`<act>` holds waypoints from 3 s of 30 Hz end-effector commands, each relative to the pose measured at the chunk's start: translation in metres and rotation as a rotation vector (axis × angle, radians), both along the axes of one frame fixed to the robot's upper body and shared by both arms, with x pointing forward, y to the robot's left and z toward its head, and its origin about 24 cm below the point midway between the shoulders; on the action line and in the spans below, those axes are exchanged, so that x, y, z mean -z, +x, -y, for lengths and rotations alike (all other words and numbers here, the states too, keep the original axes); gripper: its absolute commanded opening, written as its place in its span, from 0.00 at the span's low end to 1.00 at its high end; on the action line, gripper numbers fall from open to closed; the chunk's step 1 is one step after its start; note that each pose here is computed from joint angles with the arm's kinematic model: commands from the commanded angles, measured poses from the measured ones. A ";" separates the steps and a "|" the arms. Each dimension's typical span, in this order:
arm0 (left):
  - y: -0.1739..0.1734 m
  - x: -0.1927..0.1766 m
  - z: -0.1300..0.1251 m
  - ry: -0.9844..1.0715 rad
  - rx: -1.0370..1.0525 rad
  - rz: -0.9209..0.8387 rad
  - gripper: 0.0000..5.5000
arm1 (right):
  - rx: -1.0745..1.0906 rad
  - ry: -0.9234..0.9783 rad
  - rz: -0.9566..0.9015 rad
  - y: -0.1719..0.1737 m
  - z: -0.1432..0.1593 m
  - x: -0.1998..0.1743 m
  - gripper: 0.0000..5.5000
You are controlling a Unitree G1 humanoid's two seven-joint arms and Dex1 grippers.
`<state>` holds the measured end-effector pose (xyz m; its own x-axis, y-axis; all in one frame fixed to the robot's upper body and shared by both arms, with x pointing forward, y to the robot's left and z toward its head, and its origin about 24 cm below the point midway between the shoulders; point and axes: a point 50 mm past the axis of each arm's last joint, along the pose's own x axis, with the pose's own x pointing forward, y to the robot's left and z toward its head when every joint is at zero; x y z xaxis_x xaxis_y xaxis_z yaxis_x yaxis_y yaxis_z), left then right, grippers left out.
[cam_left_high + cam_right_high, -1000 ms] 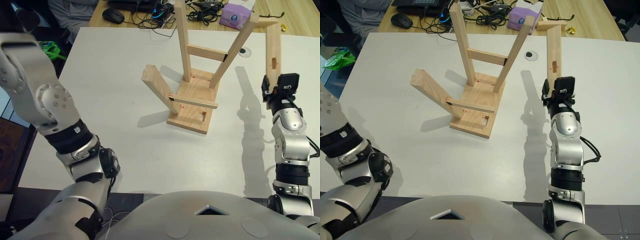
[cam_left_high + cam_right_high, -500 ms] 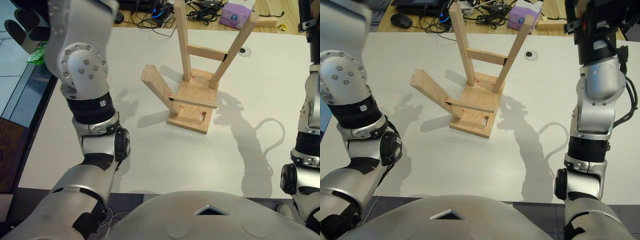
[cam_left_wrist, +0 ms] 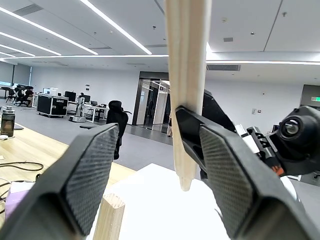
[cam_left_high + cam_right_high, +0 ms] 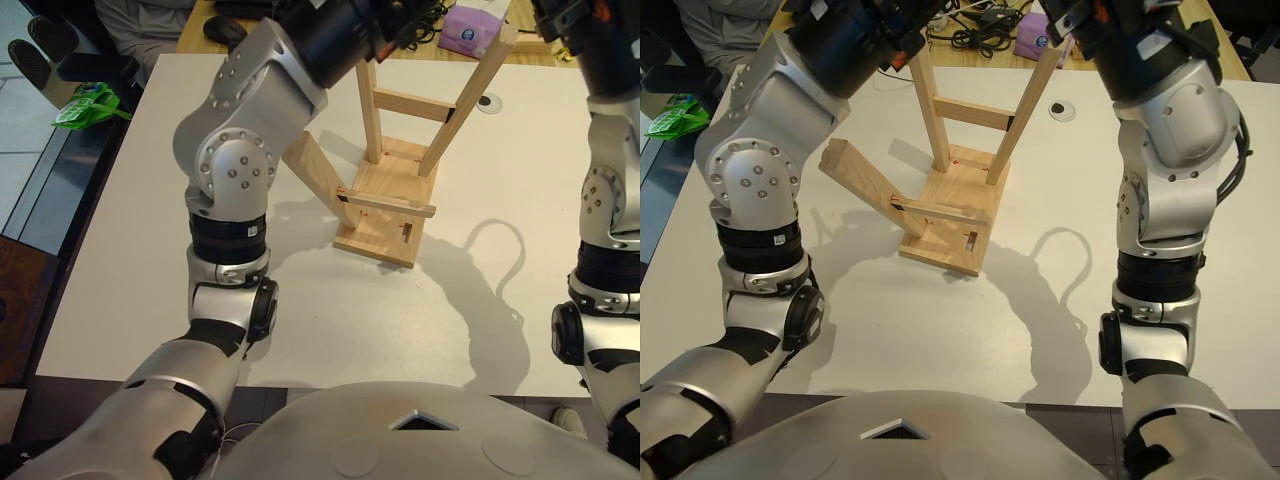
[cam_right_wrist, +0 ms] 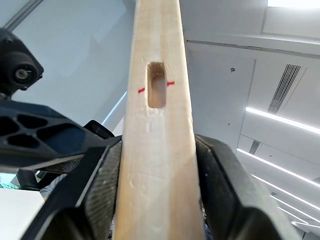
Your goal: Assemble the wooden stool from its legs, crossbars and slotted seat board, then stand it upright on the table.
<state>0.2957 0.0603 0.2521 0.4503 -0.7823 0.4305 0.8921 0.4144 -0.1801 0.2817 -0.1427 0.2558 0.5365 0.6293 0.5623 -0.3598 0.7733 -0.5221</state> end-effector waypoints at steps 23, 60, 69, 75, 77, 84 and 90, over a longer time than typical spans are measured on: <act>-0.022 -0.001 -0.010 0.080 0.109 0.074 0.55 | -0.030 -0.055 -0.028 -0.001 -0.007 0.010 0.39; -0.011 0.012 0.006 -0.096 0.027 -0.100 0.24 | -0.096 -0.079 -0.150 -0.008 -0.017 0.044 0.39; -0.011 0.011 0.002 -0.099 0.019 -0.058 0.20 | -0.091 -0.081 -0.171 -0.009 -0.018 0.049 0.38; 0.001 0.003 -0.003 -0.134 -0.048 -0.041 0.19 | -0.112 -0.193 -0.244 -0.004 -0.014 0.064 0.52; 0.005 -0.002 -0.011 -0.119 -0.097 -0.010 0.19 | -0.100 -0.210 -0.255 -0.001 -0.003 0.059 0.59; 0.016 -0.041 -0.056 0.070 -0.159 0.198 0.19 | -0.127 -0.291 -0.347 0.001 0.042 0.026 0.80; 0.008 -0.034 -0.047 0.295 0.061 0.295 0.19 | -0.391 -0.250 -0.472 0.003 0.050 -0.033 0.81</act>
<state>0.3073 0.1152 0.2858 0.3561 -0.8629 0.3586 0.8914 0.4288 0.1469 0.2861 -0.1914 0.2739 0.4504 0.8826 0.1344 -0.7718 0.4606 -0.4383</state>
